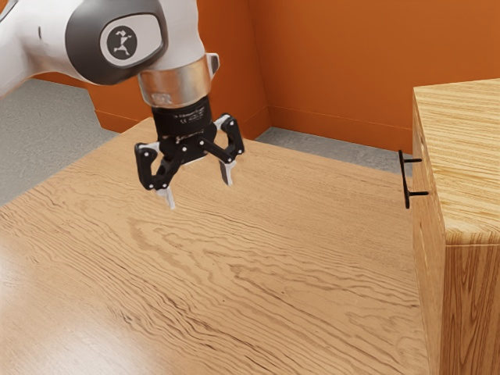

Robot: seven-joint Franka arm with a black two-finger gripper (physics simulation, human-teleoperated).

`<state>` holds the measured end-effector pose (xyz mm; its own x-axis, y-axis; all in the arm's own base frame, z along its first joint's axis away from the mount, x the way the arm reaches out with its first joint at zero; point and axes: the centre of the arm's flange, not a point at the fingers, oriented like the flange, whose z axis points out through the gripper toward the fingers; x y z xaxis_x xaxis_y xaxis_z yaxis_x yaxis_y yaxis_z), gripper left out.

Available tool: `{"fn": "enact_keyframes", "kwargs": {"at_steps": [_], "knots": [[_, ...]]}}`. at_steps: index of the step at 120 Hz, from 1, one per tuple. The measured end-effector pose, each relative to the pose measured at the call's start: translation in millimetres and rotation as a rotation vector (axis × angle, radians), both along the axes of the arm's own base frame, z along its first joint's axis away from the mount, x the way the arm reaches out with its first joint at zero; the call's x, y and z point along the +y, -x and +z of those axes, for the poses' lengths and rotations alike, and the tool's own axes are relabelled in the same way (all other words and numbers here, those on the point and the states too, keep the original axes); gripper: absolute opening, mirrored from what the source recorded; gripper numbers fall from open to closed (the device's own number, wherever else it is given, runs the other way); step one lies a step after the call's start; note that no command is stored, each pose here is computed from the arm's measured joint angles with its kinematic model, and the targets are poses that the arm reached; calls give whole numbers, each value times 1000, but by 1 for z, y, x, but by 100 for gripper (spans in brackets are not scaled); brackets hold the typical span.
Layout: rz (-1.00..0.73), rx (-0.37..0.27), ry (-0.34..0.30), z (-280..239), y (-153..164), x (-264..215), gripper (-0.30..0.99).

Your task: Pull the drawer handle with one arm to open the drawer

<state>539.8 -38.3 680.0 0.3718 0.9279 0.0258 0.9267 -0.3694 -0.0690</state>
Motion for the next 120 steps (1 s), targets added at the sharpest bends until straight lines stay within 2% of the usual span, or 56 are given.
{"fn": "enact_keyframes", "kwargs": {"at_steps": [22,34,63,83,96,120], "knots": [[96,-31,-5,0,-7,21,69],[86,-51,0,6,-7,20,69],[38,-244,33,37,-21,-5,69],[28,-338,38,64,-9,-27,69],[16,-347,37,62,-9,-42,69],[32,-337,83,46,-25,-59,69]]}}
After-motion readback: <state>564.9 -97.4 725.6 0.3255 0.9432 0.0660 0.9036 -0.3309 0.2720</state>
